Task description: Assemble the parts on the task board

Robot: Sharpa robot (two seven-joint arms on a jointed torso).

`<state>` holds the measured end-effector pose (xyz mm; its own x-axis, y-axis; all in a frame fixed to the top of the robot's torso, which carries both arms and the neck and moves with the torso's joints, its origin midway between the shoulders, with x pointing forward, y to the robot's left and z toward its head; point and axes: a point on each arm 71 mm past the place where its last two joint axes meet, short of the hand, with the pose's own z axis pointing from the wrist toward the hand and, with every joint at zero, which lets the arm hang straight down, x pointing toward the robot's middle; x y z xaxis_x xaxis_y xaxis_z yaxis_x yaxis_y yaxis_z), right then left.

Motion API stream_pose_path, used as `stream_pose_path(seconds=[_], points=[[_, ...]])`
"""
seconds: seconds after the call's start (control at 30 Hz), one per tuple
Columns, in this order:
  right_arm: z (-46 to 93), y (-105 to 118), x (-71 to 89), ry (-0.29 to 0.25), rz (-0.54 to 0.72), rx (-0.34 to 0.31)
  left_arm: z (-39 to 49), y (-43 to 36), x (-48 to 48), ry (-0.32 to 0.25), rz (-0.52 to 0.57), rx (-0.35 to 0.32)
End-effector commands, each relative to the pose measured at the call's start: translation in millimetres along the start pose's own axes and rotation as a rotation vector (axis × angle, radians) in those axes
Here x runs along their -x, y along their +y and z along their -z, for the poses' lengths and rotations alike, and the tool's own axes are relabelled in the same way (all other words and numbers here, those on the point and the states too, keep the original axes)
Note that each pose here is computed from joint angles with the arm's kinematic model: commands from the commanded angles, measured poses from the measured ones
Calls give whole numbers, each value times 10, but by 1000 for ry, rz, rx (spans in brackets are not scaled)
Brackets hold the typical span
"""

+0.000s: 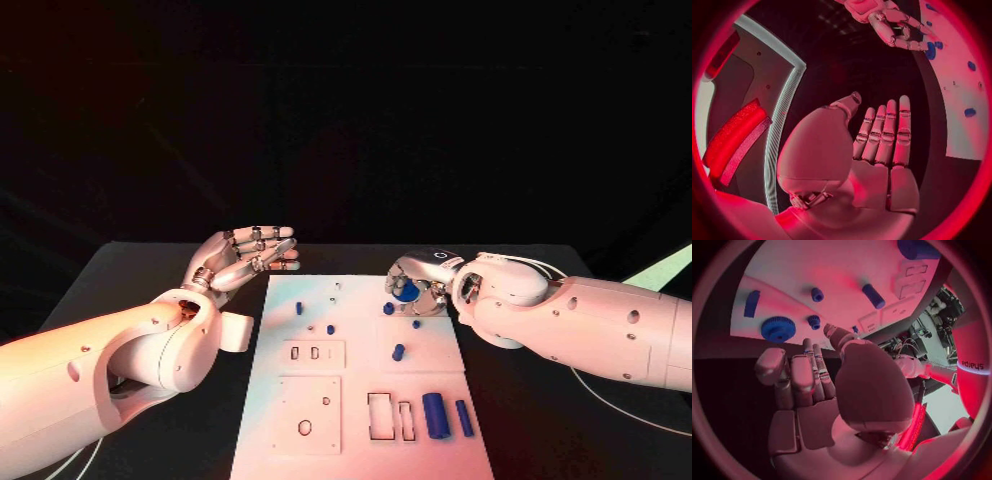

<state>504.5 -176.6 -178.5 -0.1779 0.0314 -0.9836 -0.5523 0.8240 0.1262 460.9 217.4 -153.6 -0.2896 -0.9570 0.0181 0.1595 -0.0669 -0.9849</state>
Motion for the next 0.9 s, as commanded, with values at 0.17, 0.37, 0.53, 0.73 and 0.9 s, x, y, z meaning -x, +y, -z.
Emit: stream_pose_path(seconds=[0.17, 0.37, 0.53, 0.73, 0.9], points=[[-64, 23, -30, 13, 58, -14, -1, -34, -25, 26, 18, -14], [-92, 20, -56, 25, 57, -17, 5, -35, 1, 24, 19, -10], [-104, 17, -90, 41, 57, -19, 14, -36, 35, 18, 17, -7], [-123, 31, -124, 56, 56, -15, 17, -36, 51, 15, 17, -4], [-130, 31, -139, 65, 55, -14, 17, -37, 49, 16, 19, -3]])
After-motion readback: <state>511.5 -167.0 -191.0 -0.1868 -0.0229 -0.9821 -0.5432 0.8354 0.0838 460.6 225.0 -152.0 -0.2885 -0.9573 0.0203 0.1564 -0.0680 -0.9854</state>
